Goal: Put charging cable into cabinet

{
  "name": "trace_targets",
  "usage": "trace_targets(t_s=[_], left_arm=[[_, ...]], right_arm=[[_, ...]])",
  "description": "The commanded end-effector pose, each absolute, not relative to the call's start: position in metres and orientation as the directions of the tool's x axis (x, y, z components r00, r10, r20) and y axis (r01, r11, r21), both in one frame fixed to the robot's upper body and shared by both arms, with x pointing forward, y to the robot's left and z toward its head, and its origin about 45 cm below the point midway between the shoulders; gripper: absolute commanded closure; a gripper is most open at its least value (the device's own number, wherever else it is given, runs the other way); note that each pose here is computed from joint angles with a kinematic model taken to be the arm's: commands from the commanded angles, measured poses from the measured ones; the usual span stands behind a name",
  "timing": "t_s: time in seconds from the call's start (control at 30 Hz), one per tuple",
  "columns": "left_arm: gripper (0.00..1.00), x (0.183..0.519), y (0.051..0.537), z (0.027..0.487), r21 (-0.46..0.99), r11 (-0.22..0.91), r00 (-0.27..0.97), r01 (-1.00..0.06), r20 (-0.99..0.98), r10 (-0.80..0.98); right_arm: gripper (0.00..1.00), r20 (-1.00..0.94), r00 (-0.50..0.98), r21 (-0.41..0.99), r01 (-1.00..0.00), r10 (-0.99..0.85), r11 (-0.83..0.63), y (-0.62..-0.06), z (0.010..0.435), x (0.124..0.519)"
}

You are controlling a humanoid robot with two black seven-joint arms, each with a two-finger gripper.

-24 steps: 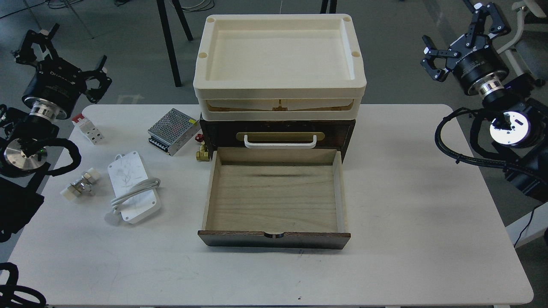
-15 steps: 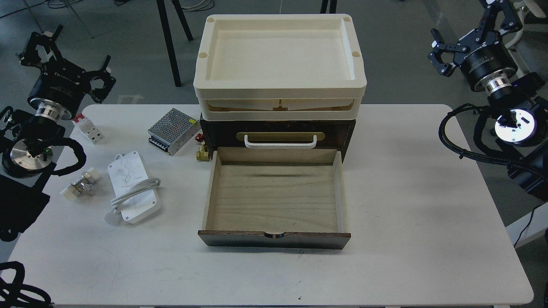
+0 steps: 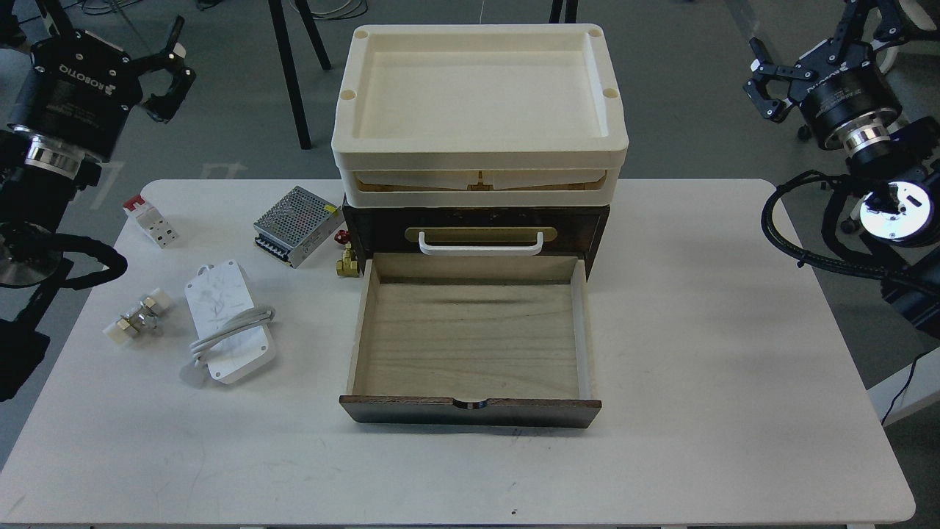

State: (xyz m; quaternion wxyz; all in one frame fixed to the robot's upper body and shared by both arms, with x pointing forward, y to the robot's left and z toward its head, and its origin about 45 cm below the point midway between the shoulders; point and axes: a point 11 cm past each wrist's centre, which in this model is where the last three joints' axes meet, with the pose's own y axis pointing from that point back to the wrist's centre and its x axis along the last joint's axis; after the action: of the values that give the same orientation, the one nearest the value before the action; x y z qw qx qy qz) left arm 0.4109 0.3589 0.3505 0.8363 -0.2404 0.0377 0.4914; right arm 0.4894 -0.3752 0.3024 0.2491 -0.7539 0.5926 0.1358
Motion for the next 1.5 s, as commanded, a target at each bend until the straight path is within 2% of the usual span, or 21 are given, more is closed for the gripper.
trace_targets(t_s=[0.0, 0.1, 0.2, 0.3, 0.4, 0.43, 0.53, 0.87, 1.17, 1.3, 1.47], left_arm=[[0.00, 0.393, 0.332, 0.360, -0.218, 0.626, 0.569, -0.749, 0.272, 0.776], [0.00, 0.377, 0.321, 0.349, -0.027, 0.720, 0.555, -0.693, 0.618, 0.557], [0.00, 0.360, 0.328, 0.316, 0.199, 0.705, 0.552, -0.680, 0.773, 0.314], [0.00, 0.341, 0.338, 0.283, 0.403, 0.660, 0.564, -0.635, 0.825, 0.039], [0.01, 0.323, 0.359, 0.232, 0.650, 0.505, 0.603, -0.568, 0.746, -0.282], [0.01, 0.318, 0.365, 0.218, 0.699, 0.465, 0.620, -0.543, 0.707, -0.340], [0.01, 0.305, 0.380, 0.188, 0.766, 0.419, 0.692, -0.487, 0.632, -0.350], [0.02, 0.294, 0.408, 0.147, 0.819, 0.349, 0.756, -0.456, 0.563, -0.335], [0.08, 0.307, 0.417, 0.141, 0.791, 0.334, 0.733, -0.513, 0.606, -0.309], [0.16, 0.310, 0.423, 0.133, 0.794, 0.313, 0.743, -0.521, 0.602, -0.293], [0.52, 0.304, 0.420, 0.122, 0.802, 0.322, 0.729, -0.504, 0.595, -0.340]], right_arm=[[0.00, -0.497, 0.241, -0.203, -0.966, -0.834, -0.159, -0.385, 0.298, 0.485], [0.00, -0.504, 0.231, -0.198, -0.969, -0.832, -0.149, -0.388, 0.293, 0.483], [0.00, -0.507, 0.227, -0.196, -0.970, -0.832, -0.145, -0.389, 0.291, 0.482], [0.00, -0.511, 0.224, -0.196, -0.970, -0.830, -0.141, -0.390, 0.290, 0.481], [0.00, -0.512, 0.223, -0.197, -0.971, -0.829, -0.139, -0.390, 0.290, 0.481], [0.00, -0.512, 0.223, -0.197, -0.971, -0.829, -0.139, -0.390, 0.290, 0.481], [0.00, -0.513, 0.222, -0.196, -0.971, -0.829, -0.138, -0.391, 0.290, 0.481], [0.00, -0.532, 0.198, -0.182, -0.976, -0.823, -0.117, -0.397, 0.278, 0.475], [0.00, -0.531, 0.185, -0.176, -0.979, -0.827, -0.106, -0.403, 0.275, 0.472], [0.00, -0.531, 0.185, -0.177, -0.979, -0.827, -0.105, -0.403, 0.276, 0.472], [0.00, -0.532, 0.186, -0.177, -0.978, -0.826, -0.106, -0.403, 0.276, 0.472]])
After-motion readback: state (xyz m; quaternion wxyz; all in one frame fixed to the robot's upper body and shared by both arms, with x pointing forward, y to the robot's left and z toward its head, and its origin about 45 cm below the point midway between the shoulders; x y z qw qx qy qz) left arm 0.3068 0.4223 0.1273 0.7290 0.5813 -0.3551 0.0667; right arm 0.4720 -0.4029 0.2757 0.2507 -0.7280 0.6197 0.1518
